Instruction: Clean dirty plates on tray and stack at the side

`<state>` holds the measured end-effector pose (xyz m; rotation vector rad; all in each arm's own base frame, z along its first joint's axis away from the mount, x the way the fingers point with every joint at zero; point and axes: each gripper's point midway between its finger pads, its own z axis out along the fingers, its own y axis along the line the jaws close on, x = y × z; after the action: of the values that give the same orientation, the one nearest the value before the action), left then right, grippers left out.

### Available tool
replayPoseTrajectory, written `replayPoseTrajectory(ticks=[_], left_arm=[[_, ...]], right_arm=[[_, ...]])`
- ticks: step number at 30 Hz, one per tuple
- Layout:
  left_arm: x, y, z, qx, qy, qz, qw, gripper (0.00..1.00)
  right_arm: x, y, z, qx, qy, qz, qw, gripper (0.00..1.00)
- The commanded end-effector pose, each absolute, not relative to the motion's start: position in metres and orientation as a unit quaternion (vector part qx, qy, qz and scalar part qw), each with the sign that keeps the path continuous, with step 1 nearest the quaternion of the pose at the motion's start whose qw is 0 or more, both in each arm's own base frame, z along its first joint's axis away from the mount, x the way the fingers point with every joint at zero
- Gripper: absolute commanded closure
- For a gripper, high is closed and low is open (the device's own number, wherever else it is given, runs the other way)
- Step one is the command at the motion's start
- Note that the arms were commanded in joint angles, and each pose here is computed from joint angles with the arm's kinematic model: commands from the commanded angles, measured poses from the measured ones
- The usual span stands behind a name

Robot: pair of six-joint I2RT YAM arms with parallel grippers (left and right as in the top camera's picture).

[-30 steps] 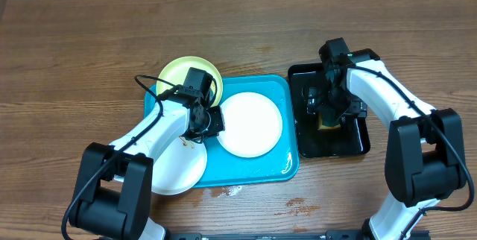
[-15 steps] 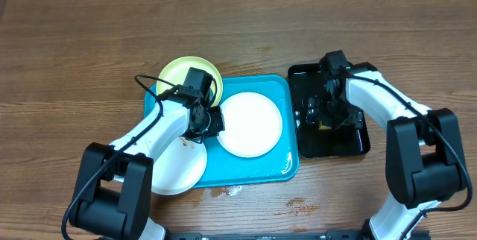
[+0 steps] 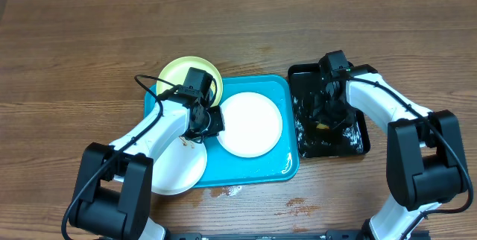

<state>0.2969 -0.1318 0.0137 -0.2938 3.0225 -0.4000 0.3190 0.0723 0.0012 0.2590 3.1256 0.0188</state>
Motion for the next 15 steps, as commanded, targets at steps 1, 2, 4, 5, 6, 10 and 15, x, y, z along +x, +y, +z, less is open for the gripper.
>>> replayPoseTrajectory(ticks=[1,2,4,5,6,10,15], left_arm=[[0.302,-0.132,0.017,-0.085,0.987,-0.129,0.05,0.89],[0.302,-0.132,0.017,-0.085,0.987,-0.129,0.05,0.89],[0.302,-0.132,0.017,-0.083,0.987,-0.129,0.05,0.89],[0.302,-0.132,0.017,-0.083,0.987,-0.129,0.05,0.89],[0.302,-0.132,0.017,-0.083,0.987,-0.129,0.05,0.89],[0.302,-0.132,0.017,-0.083,0.987,-0.129,0.05,0.89],[0.302,-0.132,0.017,-0.083,0.987,-0.129,0.05,0.88]], right_arm=[[0.31,0.07,-0.001,0.085,0.996,0.004,-0.01,0.22],[0.308,0.07,-0.002,0.085,0.996,0.003,-0.014,0.22],[0.303,0.069,-0.002,0.085,0.996,0.001,-0.023,0.24],[0.301,0.069,-0.001,0.086,0.996,0.0,-0.027,0.24],[0.299,0.069,-0.001,0.086,0.996,-0.002,-0.032,0.24],[0.292,0.067,-0.001,0.086,0.995,-0.006,-0.044,0.45],[0.296,0.068,-0.001,0.086,0.996,-0.004,-0.036,0.96]])
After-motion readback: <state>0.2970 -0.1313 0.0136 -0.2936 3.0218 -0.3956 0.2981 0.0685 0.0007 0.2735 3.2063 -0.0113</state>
